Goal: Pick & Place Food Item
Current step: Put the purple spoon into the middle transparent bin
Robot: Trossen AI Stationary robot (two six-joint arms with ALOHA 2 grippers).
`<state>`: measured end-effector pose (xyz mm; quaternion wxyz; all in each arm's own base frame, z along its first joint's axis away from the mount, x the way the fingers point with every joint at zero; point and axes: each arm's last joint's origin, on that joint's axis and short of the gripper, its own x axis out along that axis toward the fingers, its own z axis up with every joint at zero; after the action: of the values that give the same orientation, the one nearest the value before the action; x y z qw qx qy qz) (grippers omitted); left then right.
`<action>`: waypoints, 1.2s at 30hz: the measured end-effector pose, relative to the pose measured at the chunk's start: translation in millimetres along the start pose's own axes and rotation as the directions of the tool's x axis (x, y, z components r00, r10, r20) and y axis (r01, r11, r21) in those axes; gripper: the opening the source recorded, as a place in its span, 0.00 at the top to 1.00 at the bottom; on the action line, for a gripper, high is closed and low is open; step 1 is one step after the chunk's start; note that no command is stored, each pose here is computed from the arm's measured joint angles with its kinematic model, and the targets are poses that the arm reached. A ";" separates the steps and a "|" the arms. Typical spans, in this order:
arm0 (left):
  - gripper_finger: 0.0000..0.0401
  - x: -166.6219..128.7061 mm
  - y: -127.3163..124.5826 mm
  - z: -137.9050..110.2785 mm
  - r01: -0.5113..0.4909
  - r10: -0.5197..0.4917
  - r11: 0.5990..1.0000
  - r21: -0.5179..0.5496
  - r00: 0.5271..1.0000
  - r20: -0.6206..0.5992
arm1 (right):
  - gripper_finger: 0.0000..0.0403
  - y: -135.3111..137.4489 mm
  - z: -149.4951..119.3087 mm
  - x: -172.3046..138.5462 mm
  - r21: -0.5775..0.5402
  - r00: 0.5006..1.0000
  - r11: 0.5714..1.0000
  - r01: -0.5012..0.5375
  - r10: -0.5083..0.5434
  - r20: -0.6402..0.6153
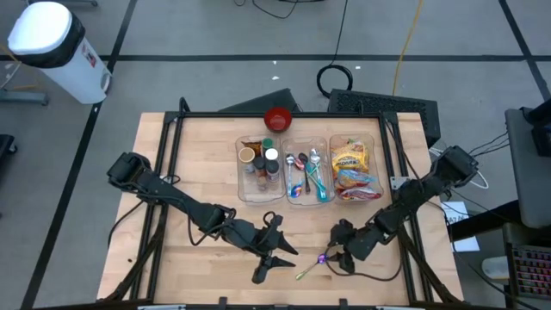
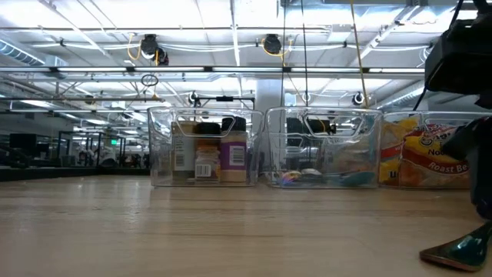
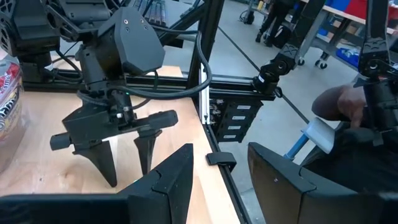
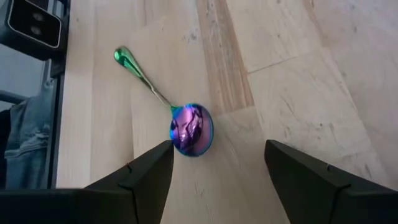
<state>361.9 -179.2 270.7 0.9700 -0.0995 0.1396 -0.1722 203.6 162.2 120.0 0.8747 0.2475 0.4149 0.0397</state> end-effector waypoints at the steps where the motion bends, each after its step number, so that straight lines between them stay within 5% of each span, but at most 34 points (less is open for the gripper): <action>1: 0.60 0.0 0.0 0.0 0.000 0.000 1.000 0.000 1.000 0.000 | 0.39 0.2 0.1 0.1 0.001 1.000 1.000 -0.003 0.003 0.002; 14: 0.60 0.0 0.0 0.0 0.000 0.000 1.000 0.000 1.000 0.000 | 0.56 -2.0 -3.3 16.0 0.033 1.000 0.999 -0.029 0.029 -0.008; 36: 0.60 0.0 -0.3 -0.1 0.000 0.000 1.000 -0.001 1.000 0.000 | 0.96 0.9 -4.1 12.7 -0.139 0.995 0.986 -0.089 0.082 -0.057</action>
<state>361.8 -179.4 270.7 0.9699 -0.1002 0.1399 -0.1723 208.9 168.1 109.2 0.8767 0.2012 0.4221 0.1129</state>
